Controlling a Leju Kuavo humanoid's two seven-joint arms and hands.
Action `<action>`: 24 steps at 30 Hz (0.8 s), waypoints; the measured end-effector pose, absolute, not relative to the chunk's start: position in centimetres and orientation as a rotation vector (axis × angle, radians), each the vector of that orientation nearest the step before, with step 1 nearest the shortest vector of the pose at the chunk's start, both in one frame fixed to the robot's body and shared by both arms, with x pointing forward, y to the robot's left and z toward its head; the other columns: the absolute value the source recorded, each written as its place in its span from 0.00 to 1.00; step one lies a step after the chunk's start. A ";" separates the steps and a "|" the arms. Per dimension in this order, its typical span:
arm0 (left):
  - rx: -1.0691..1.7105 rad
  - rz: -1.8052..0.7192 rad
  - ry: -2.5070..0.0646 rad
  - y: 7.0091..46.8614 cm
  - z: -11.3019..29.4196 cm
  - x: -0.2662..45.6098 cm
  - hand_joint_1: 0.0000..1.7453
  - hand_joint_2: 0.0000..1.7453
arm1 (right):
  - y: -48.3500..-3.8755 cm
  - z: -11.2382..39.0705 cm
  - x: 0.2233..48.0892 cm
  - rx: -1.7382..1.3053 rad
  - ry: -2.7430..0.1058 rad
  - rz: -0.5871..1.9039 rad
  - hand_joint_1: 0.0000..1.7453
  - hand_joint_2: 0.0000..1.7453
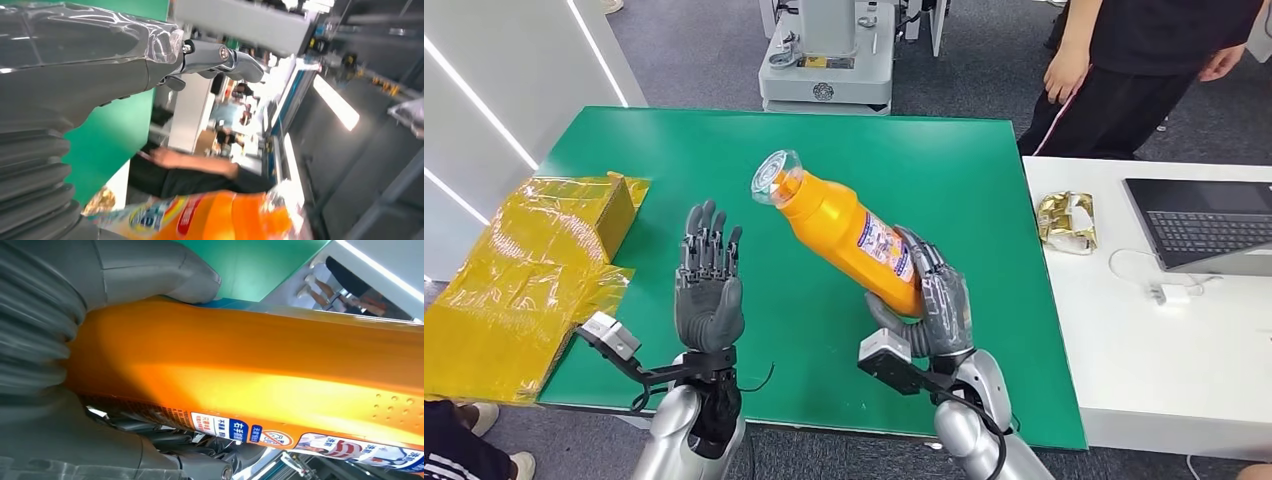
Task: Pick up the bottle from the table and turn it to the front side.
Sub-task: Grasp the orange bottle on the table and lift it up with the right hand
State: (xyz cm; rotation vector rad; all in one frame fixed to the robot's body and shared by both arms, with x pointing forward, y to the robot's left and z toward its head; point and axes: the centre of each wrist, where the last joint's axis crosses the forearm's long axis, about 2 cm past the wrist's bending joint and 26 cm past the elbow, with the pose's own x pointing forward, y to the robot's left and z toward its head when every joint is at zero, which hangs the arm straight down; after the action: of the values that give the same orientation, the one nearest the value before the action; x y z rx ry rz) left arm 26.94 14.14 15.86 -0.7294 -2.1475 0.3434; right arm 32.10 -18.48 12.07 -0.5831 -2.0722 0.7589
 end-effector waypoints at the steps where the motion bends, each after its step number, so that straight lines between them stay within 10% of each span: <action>1: -0.743 0.333 -2.143 14.0 15.8 26.9 0.00 1.00 | -18.4 12.1 32.0 -0.582 -2.073 0.765 1.00 1.00; 24: -0.818 0.250 -2.099 13.5 14.7 27.0 0.00 1.00 | -16.0 13.0 32.4 -0.362 -1.933 1.102 1.00 1.00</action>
State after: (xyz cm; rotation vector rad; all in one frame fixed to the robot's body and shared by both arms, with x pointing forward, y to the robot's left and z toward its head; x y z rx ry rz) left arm 26.96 13.53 14.65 -0.8181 -2.0990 0.2504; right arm 32.43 -15.95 12.95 -0.3623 -1.9330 1.1022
